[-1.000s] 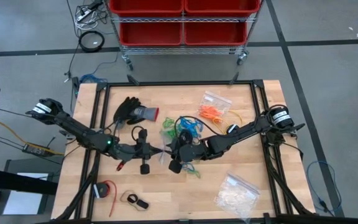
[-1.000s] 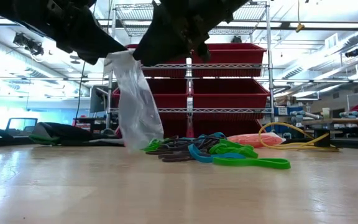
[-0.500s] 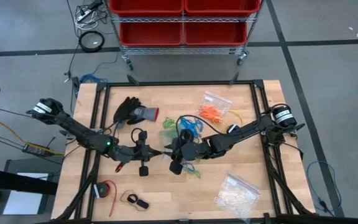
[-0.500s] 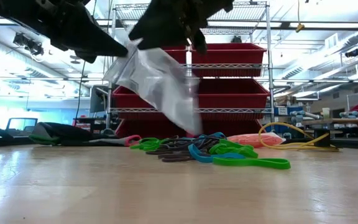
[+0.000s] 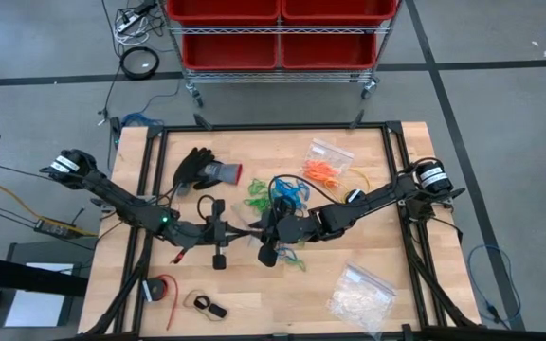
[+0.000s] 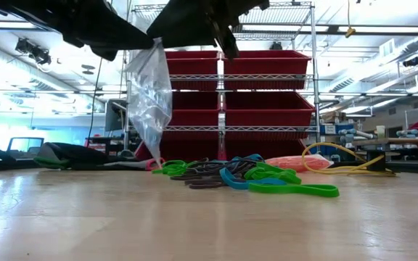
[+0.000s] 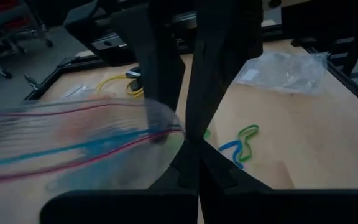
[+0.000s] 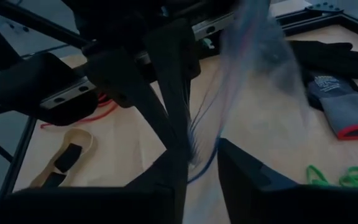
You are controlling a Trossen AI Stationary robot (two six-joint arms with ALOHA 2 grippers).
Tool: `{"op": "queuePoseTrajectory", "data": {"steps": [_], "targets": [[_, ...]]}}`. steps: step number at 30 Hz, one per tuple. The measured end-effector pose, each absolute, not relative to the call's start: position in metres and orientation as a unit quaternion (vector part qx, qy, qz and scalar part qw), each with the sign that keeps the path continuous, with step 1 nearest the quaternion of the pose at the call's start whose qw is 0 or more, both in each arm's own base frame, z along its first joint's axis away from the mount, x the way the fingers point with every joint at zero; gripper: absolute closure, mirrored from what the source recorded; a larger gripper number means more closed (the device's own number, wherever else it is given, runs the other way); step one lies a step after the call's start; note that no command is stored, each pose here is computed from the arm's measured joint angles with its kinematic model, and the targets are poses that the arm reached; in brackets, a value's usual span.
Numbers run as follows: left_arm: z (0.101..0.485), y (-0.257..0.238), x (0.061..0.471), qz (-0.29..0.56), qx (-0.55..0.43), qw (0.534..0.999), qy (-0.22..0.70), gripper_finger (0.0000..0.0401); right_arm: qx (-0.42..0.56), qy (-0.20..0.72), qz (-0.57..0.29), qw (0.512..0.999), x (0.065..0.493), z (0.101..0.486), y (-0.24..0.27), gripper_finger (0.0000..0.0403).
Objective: Sort rubber bands
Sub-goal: Open the transparent zip bag
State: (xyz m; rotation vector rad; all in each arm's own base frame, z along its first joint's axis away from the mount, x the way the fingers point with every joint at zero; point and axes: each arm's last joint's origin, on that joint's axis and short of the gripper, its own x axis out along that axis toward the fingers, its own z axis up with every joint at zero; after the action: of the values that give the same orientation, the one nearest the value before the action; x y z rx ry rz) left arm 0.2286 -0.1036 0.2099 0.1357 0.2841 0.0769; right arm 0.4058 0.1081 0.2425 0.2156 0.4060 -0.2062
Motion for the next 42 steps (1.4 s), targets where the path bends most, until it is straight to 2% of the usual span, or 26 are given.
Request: {"op": "queuePoseTrajectory", "data": {"steps": [4,6,25,35,42], "targets": [[0.210,-0.104,0.229,0.039,0.066,0.986,0.145,0.0401,0.096,0.201,-0.101,0.970,0.406,0.243,0.108,0.0384],[0.209,-0.105,0.228,0.038,0.066,0.987,0.145,0.0401,0.093,0.201,-0.100,0.970,0.406,0.243,0.108,0.0397],[0.208,-0.110,0.223,0.056,0.073,0.984,0.152,0.0401,0.059,0.233,-0.130,0.962,0.395,0.243,0.112,0.0403],[0.210,-0.110,0.224,0.065,0.069,0.985,0.142,0.0401,0.076,0.221,-0.121,0.965,0.390,0.256,0.112,0.0394],[0.213,-0.110,0.225,0.071,0.068,0.987,0.125,0.0401,0.095,0.210,-0.120,0.966,0.391,0.258,0.112,0.0332]]}}
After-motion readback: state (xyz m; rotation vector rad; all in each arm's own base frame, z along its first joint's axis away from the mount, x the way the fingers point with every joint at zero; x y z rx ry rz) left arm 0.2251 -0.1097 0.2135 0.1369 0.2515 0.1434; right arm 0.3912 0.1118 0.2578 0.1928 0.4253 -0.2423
